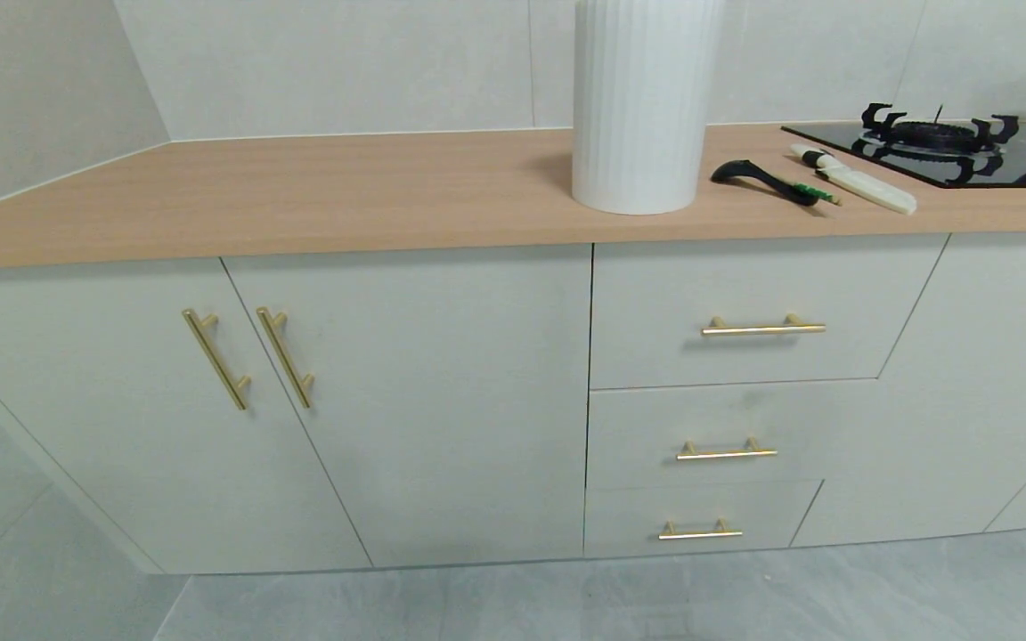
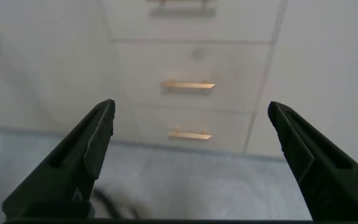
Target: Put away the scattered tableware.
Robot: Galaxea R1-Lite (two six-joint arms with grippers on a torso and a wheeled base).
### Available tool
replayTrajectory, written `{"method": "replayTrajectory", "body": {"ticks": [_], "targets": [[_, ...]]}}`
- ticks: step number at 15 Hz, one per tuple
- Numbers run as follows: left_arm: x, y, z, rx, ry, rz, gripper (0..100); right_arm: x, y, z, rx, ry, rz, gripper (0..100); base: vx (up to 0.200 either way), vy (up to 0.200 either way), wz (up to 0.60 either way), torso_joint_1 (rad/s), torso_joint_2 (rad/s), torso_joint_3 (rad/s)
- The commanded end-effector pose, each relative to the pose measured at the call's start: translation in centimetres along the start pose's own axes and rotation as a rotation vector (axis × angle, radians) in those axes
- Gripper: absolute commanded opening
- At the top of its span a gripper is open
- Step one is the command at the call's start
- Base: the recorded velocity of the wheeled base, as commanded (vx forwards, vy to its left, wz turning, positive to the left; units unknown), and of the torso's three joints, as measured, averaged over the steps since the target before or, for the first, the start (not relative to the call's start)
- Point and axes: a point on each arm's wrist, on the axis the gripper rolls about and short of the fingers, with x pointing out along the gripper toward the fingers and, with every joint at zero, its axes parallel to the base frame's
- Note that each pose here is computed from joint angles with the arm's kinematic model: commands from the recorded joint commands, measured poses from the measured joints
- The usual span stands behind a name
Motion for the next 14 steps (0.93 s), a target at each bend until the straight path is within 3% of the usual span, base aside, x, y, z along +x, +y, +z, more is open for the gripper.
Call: {"method": "replayTrajectory", "body": {"ticks": [1,3,6,10,14], "targets": [[0.0,0.0,0.0,0.0,0.0,0.0,100,3.2,-0.5,2.6,0.006,0.202,0.072,100,0.0,0.0,0.0,0.0,0.0,0.0],[0.0,0.0,0.0,0.0,0.0,0.0,100,7.1,-0.4,4.6,-0.004,0.365,0.184,100,0.0,0.0,0.0,0.0,0.0,0.0],[0.0,0.0,0.0,0.0,0.0,0.0,100,12.6,-0.3,5.3,0.007,0.545,0.202,100,0.0,0.0,0.0,0.0,0.0,0.0],[0.0,0.0,0.0,0.0,0.0,0.0,100,19.4,-0.4,6.1,0.005,0.632,0.154,100,0.0,0.0,0.0,0.0,0.0,0.0],[0.0,0.0,0.0,0.0,0.0,0.0,100,25.6,-0.6,6.2,0.003,0.601,0.15,100,0.0,0.0,0.0,0.0,0.0,0.0]]}}
